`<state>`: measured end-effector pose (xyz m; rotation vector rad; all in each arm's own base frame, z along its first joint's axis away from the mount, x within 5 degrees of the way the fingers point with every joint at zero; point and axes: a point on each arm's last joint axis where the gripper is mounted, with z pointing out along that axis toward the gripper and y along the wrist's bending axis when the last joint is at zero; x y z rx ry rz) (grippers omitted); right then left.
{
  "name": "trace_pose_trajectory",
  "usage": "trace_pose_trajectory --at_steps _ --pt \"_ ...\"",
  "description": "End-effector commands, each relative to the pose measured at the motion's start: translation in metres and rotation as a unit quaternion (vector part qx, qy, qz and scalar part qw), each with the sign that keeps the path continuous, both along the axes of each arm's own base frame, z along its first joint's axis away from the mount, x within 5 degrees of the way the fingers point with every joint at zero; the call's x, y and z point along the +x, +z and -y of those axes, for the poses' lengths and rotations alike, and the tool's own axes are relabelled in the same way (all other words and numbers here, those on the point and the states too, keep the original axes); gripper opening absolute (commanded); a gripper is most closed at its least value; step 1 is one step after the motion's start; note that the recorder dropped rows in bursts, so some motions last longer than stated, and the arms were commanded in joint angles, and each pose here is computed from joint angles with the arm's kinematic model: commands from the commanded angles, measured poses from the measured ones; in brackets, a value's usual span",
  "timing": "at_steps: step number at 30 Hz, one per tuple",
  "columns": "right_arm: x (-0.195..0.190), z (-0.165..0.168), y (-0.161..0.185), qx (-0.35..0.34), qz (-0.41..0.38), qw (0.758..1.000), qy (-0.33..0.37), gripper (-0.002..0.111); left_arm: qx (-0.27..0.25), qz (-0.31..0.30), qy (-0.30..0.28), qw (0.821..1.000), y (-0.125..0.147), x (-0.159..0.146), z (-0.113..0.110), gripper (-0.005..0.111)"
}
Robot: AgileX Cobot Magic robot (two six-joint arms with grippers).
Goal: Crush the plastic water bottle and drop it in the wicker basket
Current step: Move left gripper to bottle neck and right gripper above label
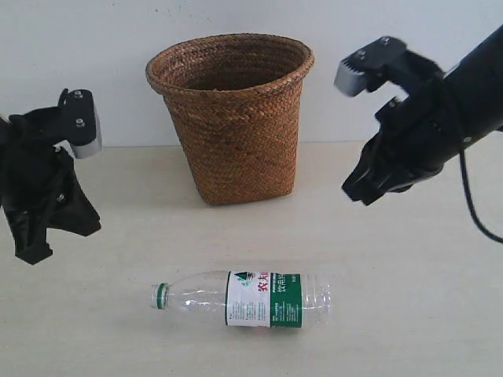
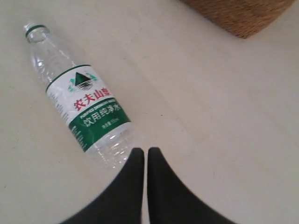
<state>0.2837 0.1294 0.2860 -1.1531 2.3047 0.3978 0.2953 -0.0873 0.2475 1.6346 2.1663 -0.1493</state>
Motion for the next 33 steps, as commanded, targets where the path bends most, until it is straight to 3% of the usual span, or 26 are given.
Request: trace_pose_trajectory --at_steps 1,5,8,15,20,27,33 --pt "0.001 -0.021 -0.017 -0.016 -0.011 0.998 0.058 0.000 -0.039 -0.013 -0.097 0.994 -0.007 -0.001 0.014 0.017" --pt "0.005 -0.028 -0.033 -0.031 -0.027 0.996 0.085 0.000 -0.065 -0.022 -0.193 0.979 -0.016 -0.004 0.024 0.045" --pt "0.008 -0.029 -0.042 -0.035 -0.041 0.995 0.085 0.000 -0.064 -0.036 -0.220 0.973 -0.028 -0.003 0.029 0.058" --pt "0.011 -0.031 -0.048 -0.029 -0.049 0.995 0.080 0.000 -0.052 -0.044 -0.248 0.966 -0.056 0.002 0.052 0.064" --pt "0.011 -0.033 -0.048 -0.023 -0.048 0.996 0.077 0.000 -0.043 -0.060 -0.217 0.973 -0.074 0.005 0.063 0.070" --pt "0.012 -0.034 -0.047 -0.015 -0.046 0.996 0.072 0.000 0.007 -0.070 -0.250 0.966 -0.106 0.006 0.074 0.070" --pt "0.012 -0.034 -0.047 -0.014 -0.045 0.996 0.071 0.000 -0.007 -0.067 -0.227 0.972 -0.108 0.009 0.077 0.068"
